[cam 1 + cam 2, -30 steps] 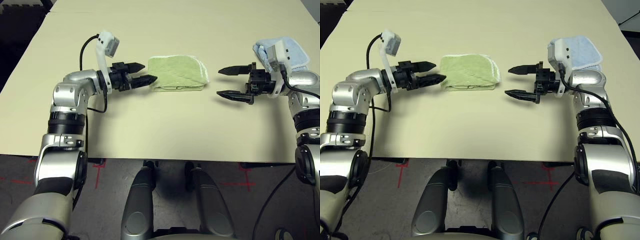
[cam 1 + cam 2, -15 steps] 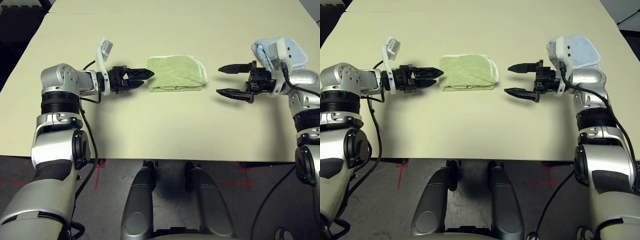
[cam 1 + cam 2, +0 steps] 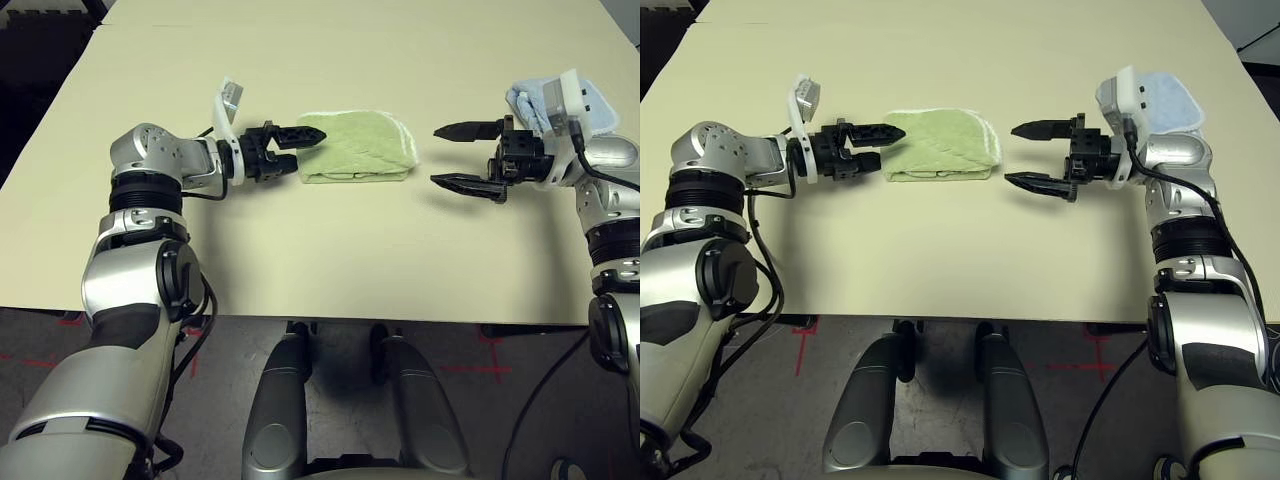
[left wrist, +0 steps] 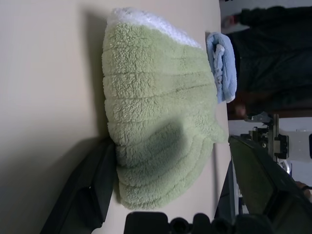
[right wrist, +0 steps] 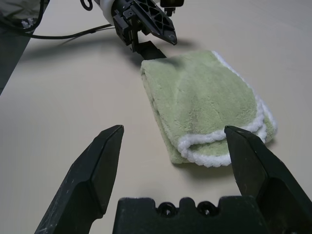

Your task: Fold the towel and set it aside.

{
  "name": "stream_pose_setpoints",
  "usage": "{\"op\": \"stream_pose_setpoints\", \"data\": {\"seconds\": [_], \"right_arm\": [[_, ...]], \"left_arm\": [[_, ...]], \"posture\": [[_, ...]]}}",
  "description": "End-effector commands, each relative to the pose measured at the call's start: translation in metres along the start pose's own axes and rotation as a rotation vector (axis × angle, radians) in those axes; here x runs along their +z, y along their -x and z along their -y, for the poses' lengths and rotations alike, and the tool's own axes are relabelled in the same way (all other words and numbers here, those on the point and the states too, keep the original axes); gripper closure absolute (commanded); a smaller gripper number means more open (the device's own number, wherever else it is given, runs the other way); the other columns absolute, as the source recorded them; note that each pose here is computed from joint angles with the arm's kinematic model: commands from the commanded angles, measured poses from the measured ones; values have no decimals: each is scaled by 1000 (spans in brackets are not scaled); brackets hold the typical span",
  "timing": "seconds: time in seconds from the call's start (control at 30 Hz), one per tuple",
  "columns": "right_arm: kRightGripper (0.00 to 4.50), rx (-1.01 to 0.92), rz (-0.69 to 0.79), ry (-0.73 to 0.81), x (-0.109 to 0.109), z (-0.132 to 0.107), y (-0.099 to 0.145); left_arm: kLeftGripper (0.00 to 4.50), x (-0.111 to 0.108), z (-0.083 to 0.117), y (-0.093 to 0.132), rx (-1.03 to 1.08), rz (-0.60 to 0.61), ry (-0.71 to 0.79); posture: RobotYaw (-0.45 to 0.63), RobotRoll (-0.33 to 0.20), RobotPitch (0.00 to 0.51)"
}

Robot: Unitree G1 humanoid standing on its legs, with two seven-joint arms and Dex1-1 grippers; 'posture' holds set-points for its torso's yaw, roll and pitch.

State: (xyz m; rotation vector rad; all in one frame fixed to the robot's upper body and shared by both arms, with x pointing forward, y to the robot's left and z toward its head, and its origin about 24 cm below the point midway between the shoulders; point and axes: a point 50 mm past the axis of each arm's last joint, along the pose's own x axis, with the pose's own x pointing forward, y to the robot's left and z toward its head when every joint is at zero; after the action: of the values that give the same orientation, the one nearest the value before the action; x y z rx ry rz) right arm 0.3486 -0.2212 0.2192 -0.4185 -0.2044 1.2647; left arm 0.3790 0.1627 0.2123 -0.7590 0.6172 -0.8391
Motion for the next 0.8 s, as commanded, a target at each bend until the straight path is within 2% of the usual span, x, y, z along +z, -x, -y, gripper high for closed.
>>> {"op": "stream_pose_setpoints", "data": {"seconds": [0.03,0.13,0.5,0.67,0.8], "right_arm": [[19,-6,-7,-2,-2,-2,4],[0,-7,-10,-4,-3,-2,4],[0,-11,-25,-5,-5,-1,5],[0,-13,-29,-5,-6,-1,5],[0,-20,-39,-3,-7,-1,5]], "left_arm": [[2,-6,-3,-9,-2,-14,35],[559,-6,-4,-9,10,-5,27],[4488,-1,2,-12,-13,26,34],[4488,1,3,-9,-23,39,45],[4488,10,2,-2,-25,125,38]], "posture": [[10,0,288],[13,0,291],[20,0,287],[24,0,284],[25,0,283]]}}
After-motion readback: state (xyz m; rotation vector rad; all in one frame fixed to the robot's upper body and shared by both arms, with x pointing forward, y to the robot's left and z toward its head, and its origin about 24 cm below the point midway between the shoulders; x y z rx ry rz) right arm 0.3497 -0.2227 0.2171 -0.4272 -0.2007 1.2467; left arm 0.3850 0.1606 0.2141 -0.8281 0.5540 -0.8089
